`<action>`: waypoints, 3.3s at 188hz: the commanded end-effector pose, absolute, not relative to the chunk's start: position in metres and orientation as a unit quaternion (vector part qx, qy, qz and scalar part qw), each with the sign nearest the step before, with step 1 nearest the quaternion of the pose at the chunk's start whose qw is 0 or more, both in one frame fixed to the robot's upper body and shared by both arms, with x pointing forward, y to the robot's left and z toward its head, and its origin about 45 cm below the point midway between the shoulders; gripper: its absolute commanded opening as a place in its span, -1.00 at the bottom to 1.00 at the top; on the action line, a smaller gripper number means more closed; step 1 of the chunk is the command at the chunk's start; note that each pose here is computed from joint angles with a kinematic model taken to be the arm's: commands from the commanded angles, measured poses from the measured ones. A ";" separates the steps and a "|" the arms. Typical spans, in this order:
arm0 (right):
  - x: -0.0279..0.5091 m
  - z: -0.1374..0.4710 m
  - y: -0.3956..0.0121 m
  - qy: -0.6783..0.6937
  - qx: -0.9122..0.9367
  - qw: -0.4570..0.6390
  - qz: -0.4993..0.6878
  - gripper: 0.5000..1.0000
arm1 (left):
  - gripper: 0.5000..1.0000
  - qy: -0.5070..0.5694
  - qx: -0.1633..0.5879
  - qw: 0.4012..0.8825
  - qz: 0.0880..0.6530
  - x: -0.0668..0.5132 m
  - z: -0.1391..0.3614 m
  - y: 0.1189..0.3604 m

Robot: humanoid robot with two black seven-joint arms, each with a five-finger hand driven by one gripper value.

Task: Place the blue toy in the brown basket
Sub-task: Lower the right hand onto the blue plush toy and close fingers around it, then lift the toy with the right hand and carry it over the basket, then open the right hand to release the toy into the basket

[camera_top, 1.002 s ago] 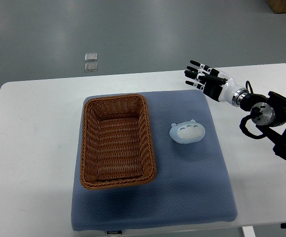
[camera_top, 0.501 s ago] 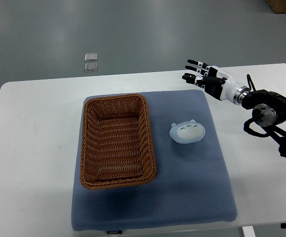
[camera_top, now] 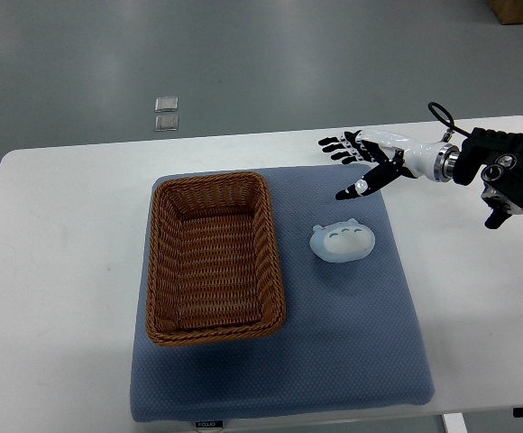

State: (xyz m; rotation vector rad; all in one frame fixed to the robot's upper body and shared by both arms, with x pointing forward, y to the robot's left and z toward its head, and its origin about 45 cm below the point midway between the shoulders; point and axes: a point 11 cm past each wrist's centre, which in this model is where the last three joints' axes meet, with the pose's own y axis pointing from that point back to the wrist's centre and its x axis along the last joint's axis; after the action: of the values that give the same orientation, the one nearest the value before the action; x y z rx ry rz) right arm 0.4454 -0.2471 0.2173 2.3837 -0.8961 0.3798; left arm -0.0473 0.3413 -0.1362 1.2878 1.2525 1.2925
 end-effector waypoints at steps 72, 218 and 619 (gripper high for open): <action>0.410 0.216 -0.255 -0.230 0.872 0.358 0.243 0.69 | 1.00 0.506 0.520 0.448 0.522 -0.047 -0.136 0.341; 0.383 0.172 -0.239 -0.244 0.860 0.353 0.275 0.67 | 1.00 0.506 0.520 0.448 0.522 -0.047 -0.136 0.341; 0.381 0.201 -0.031 -0.189 0.904 0.202 0.327 -0.03 | 1.00 0.506 0.520 0.448 0.522 -0.047 -0.136 0.341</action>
State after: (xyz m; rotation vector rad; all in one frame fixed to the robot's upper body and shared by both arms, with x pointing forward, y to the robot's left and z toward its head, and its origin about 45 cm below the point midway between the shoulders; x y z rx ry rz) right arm 0.3827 -0.0299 0.2053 2.5221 -0.5343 0.9310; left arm -0.0473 0.3410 -0.1362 1.2871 1.2527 1.2922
